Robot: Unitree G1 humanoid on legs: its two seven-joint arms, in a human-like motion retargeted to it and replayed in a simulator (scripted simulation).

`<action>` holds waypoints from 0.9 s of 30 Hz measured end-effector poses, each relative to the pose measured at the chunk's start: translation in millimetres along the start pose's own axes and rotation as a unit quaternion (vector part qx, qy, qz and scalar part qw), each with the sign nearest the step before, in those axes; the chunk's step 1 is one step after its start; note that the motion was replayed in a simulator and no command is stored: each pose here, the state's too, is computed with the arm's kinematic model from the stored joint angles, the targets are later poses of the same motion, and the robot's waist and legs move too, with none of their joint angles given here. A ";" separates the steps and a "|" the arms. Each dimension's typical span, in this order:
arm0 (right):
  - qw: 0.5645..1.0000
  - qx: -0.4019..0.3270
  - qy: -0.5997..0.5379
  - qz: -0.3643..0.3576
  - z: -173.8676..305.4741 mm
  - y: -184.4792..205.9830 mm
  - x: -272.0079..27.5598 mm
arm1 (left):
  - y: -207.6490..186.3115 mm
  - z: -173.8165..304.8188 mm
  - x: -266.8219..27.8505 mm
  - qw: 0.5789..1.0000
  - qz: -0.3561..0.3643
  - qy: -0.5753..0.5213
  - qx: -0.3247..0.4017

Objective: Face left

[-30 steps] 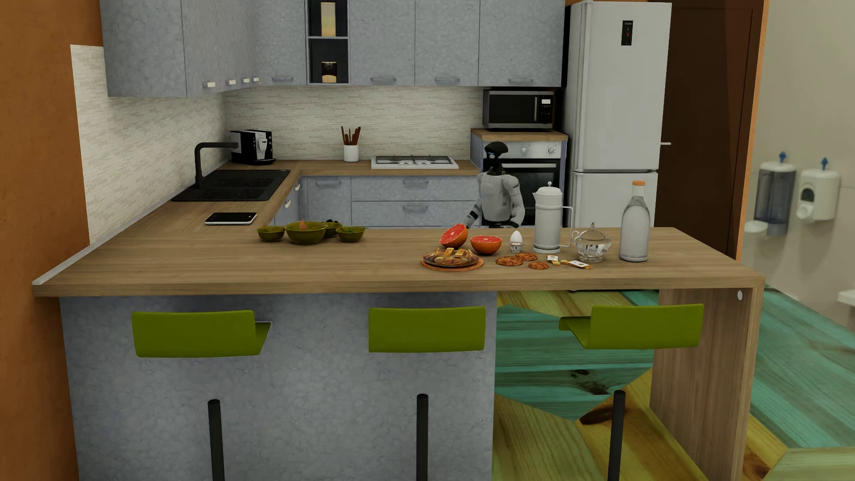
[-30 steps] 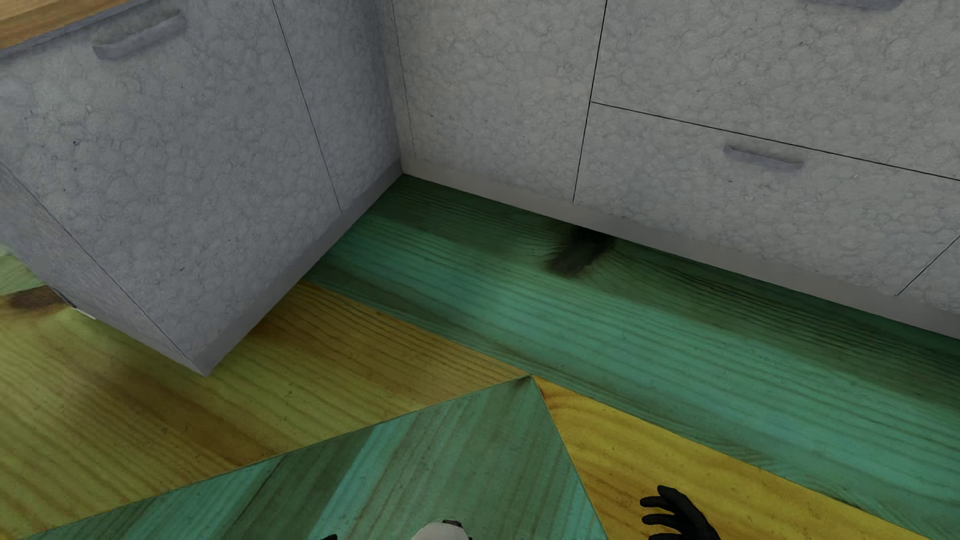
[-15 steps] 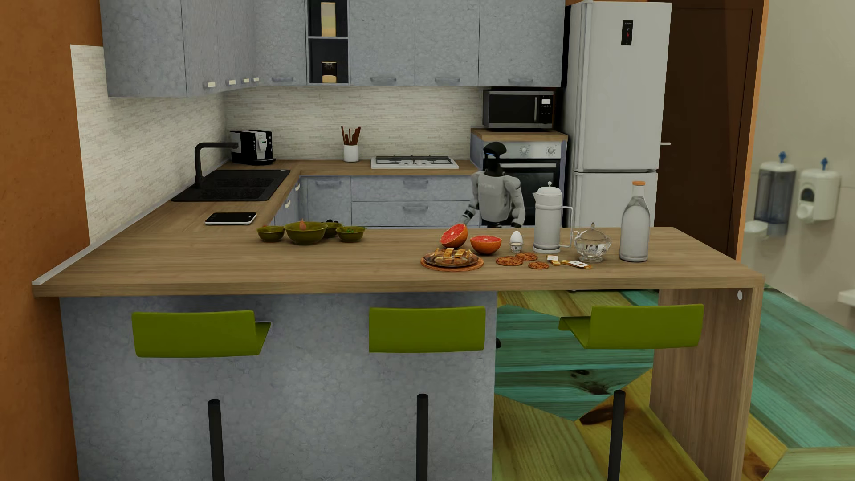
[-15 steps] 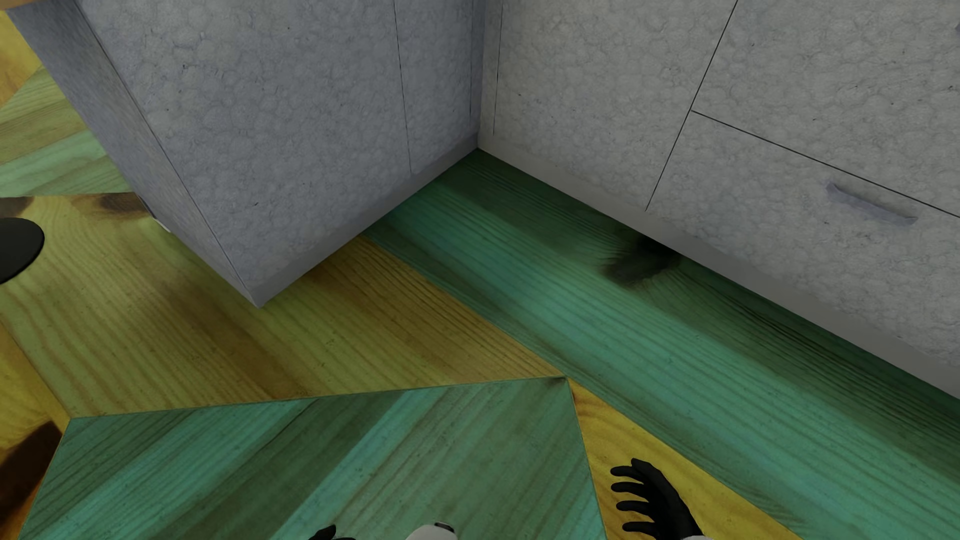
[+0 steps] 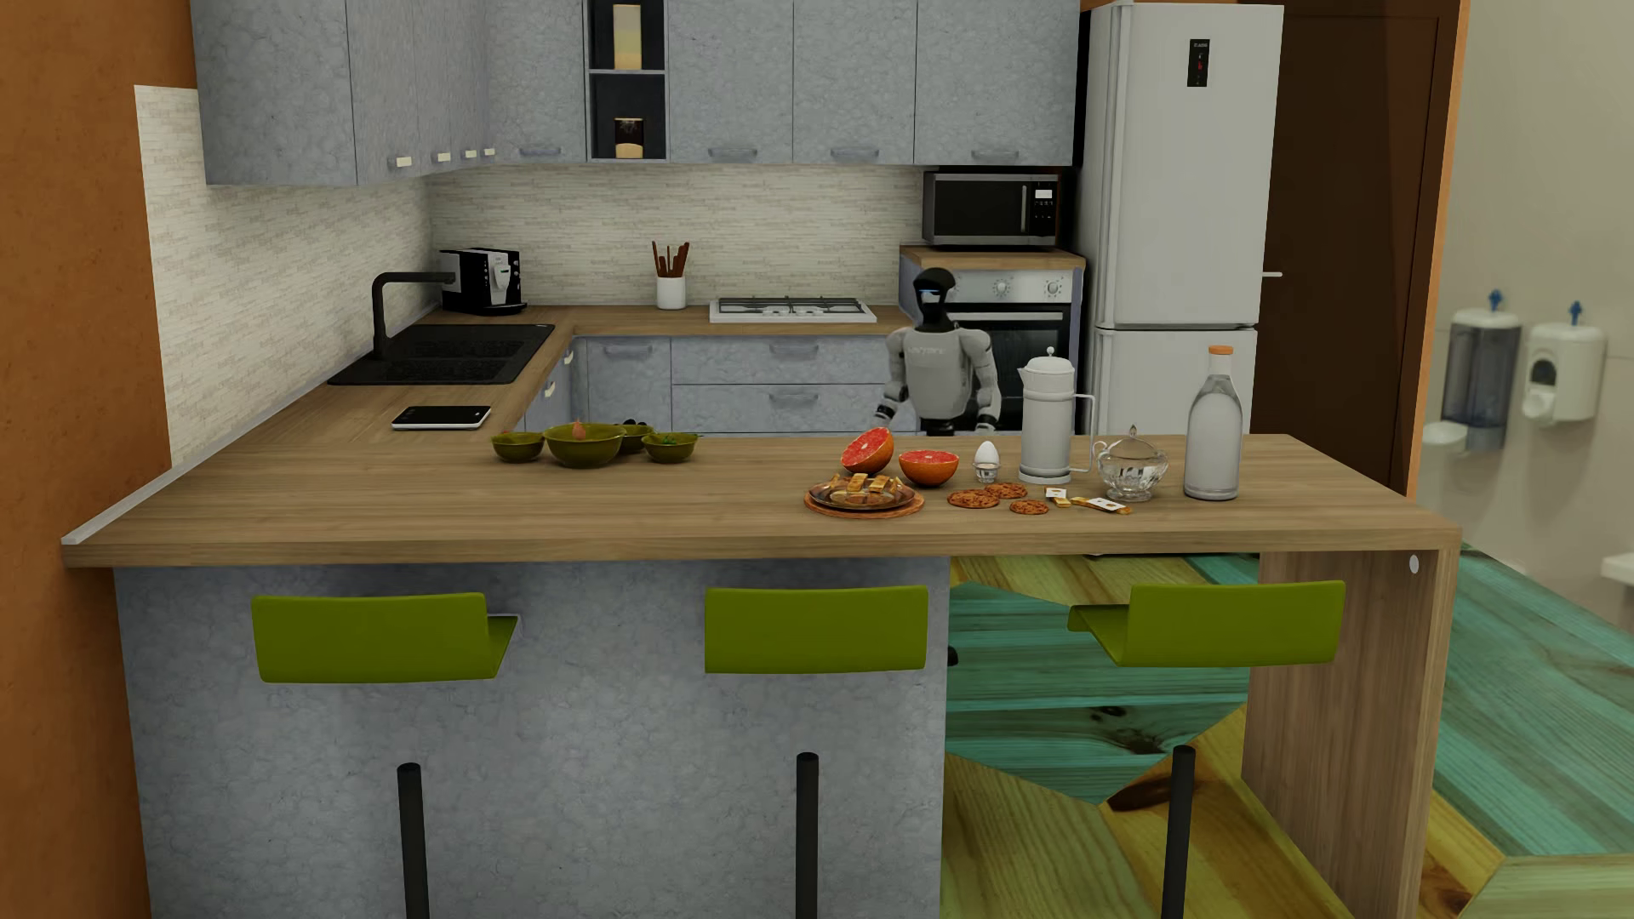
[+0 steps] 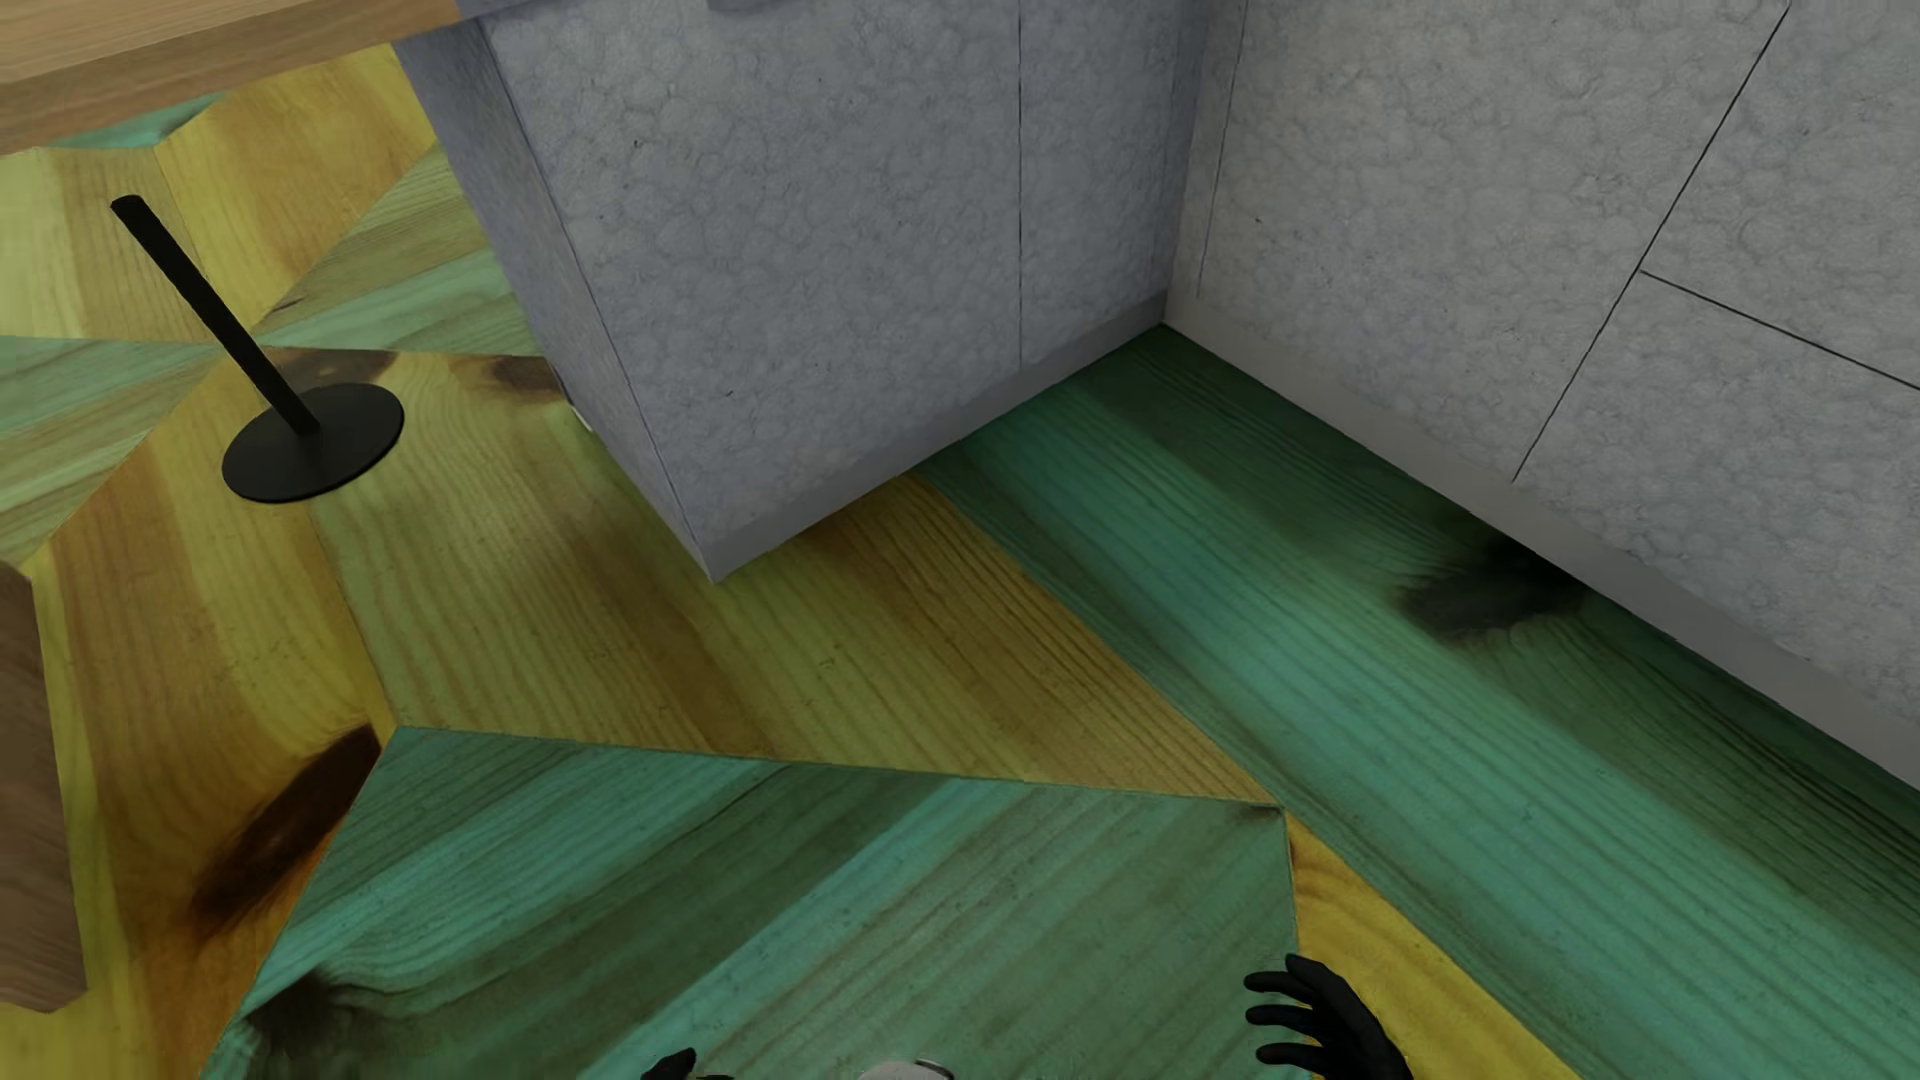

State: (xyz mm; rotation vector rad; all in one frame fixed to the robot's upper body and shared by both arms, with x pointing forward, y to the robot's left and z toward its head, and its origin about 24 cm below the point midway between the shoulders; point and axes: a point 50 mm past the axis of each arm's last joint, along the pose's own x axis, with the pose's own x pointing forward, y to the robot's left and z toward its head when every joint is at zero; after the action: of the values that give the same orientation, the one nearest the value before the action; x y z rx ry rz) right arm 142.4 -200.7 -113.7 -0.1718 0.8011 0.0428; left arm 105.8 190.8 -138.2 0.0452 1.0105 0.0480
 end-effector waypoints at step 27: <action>1.000 -0.004 -0.009 -0.019 9.7 6.1 7.6 | 8.7 -0.5 -5.0 0.998 0.024 -0.055 -0.037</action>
State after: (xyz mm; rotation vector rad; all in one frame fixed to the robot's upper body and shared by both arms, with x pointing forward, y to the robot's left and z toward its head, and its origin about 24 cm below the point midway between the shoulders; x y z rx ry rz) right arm 154.0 -193.2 -113.4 -0.1933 0.7805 0.0119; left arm 102.6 199.2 -133.7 0.0052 0.8963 0.1254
